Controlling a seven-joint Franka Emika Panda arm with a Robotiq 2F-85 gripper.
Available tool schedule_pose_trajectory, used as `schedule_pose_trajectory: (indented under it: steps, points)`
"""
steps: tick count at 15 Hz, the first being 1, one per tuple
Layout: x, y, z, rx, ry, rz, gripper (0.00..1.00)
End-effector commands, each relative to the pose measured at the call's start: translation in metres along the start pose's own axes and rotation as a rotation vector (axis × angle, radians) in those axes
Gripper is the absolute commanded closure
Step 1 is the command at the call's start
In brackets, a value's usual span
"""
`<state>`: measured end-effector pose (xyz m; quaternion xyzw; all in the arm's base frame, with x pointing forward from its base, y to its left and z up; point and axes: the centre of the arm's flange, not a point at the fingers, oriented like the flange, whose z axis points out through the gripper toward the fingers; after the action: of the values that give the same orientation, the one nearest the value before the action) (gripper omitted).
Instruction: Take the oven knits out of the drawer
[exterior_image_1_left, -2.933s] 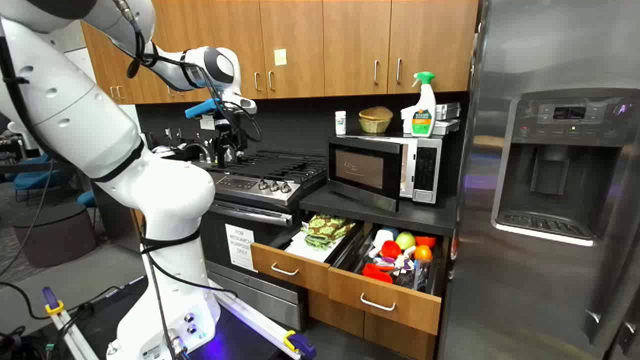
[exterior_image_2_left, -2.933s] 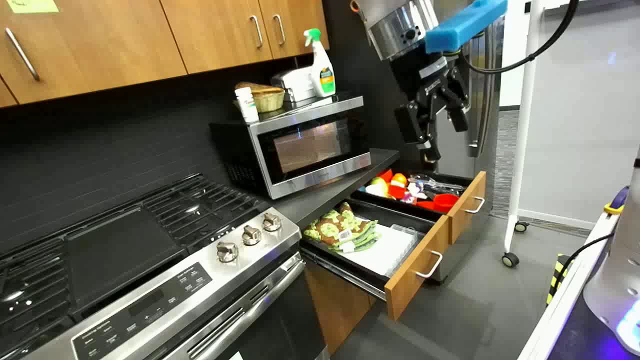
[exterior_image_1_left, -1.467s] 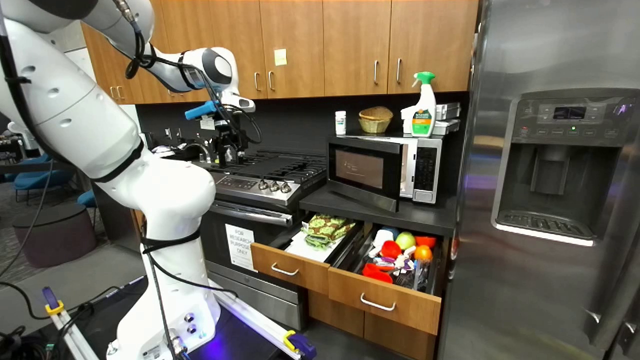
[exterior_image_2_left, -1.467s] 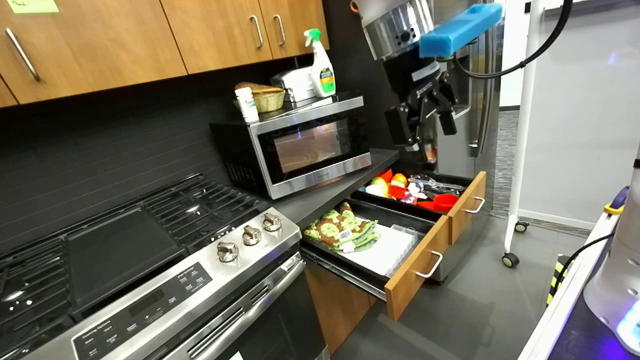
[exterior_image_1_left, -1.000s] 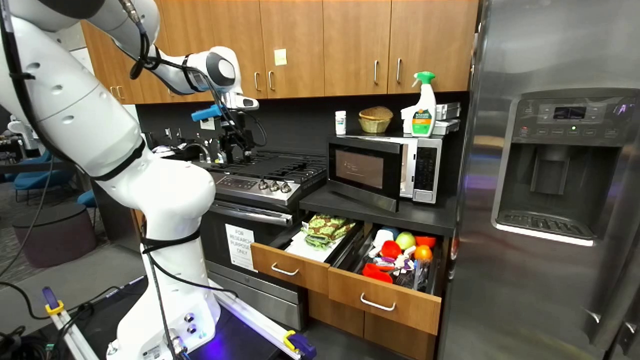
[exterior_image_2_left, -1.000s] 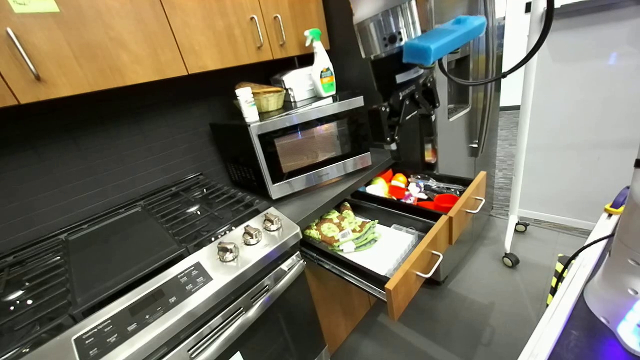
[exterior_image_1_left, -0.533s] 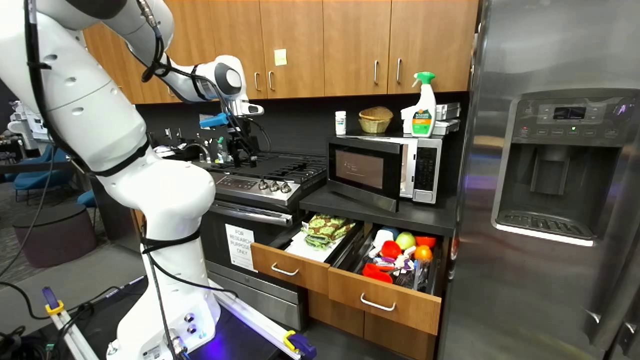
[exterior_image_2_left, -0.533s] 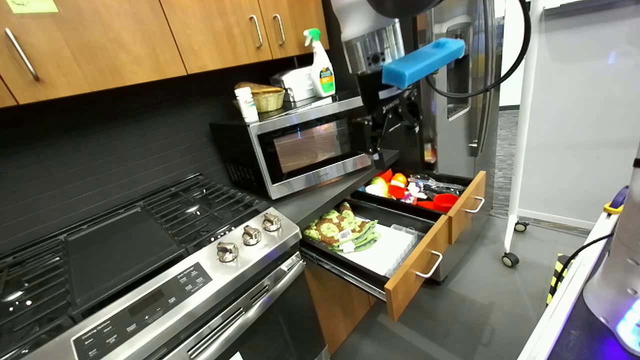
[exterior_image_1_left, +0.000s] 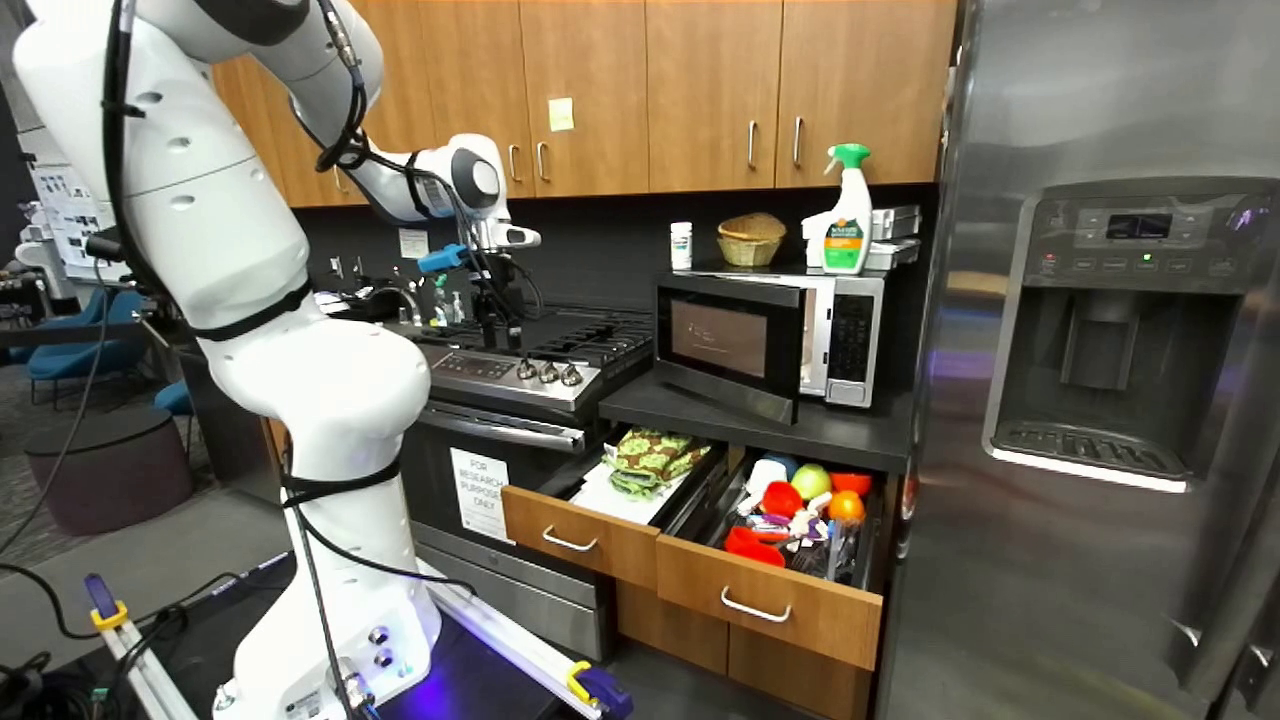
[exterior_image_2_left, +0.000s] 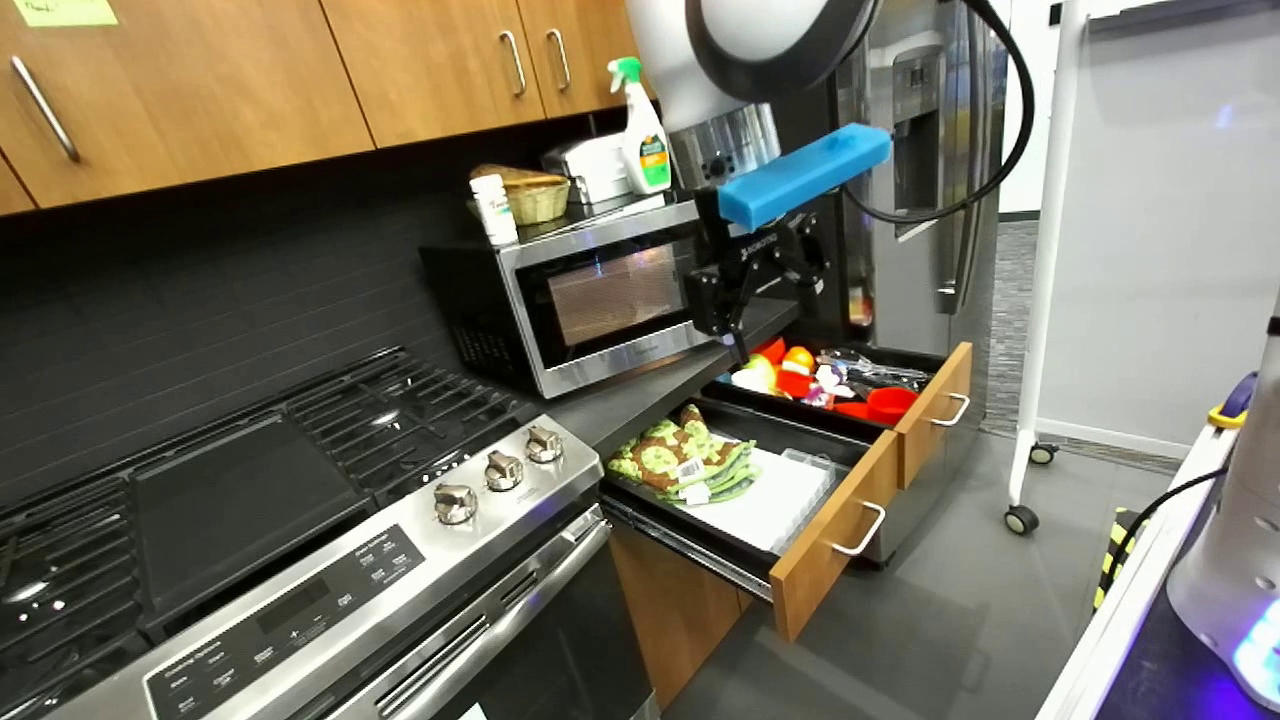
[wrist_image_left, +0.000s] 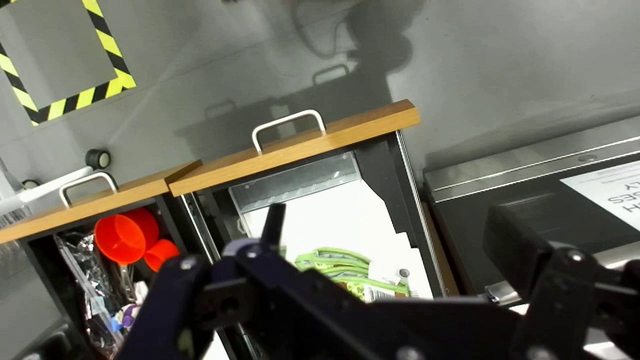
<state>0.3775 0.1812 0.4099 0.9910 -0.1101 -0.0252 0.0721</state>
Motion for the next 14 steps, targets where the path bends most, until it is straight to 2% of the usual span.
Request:
schedule_pose_trajectory:
  steps: [1, 5, 14]
  points:
    - [0.019, -0.015, 0.006, -0.009, -0.025, 0.088, 0.0]
    - [0.028, -0.015, 0.009, -0.016, -0.041, 0.038, 0.0]
    - [0.065, 0.017, -0.004, 0.015, -0.043, -0.078, 0.0]
